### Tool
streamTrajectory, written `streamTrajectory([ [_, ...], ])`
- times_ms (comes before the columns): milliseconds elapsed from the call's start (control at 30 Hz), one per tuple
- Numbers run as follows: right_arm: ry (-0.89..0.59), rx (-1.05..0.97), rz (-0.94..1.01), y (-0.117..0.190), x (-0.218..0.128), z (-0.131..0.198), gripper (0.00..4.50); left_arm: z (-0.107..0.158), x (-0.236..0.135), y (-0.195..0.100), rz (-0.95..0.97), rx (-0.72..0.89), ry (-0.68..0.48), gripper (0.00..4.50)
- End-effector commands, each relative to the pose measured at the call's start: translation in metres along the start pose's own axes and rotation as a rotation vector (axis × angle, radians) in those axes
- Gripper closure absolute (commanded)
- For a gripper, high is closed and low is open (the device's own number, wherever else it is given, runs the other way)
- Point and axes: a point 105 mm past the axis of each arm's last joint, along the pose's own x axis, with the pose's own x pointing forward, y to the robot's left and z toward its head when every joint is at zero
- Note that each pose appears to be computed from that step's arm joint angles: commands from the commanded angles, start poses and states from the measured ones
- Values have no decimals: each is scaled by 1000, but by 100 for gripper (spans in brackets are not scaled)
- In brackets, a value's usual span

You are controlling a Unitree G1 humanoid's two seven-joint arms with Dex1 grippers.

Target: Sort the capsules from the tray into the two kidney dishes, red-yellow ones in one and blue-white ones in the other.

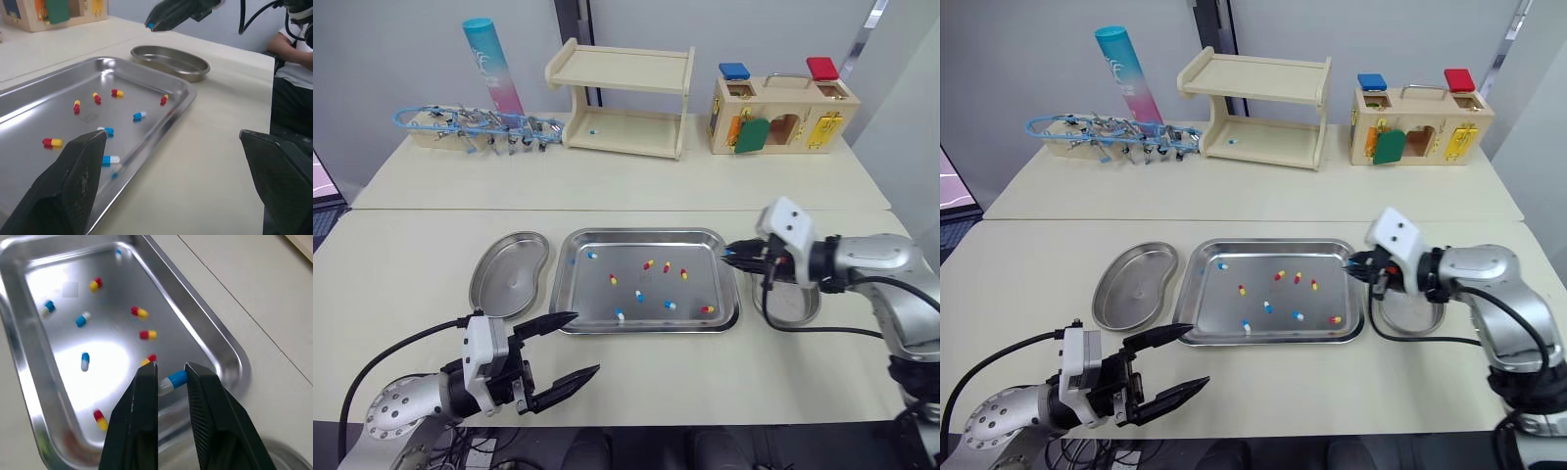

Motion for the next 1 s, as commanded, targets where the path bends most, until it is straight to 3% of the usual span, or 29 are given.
streamTrajectory([
  [33,49,3,-84,-15,-20,-19,394,9,8,-6,-28,39,-55,0],
  [200,146,65,-147,-23,-33,-58,394,11,13,-13,-55,38,-78,0],
  [367,187,88,-154,-23,-35,-74,394,12,15,-16,-71,51,-90,0],
  [900,191,93,-167,-30,-40,-77,394,25,25,-14,-81,101,-121,0],
  [1000,164,100,-178,-34,-44,-73,343,26,25,-10,-64,106,-116,0],
])
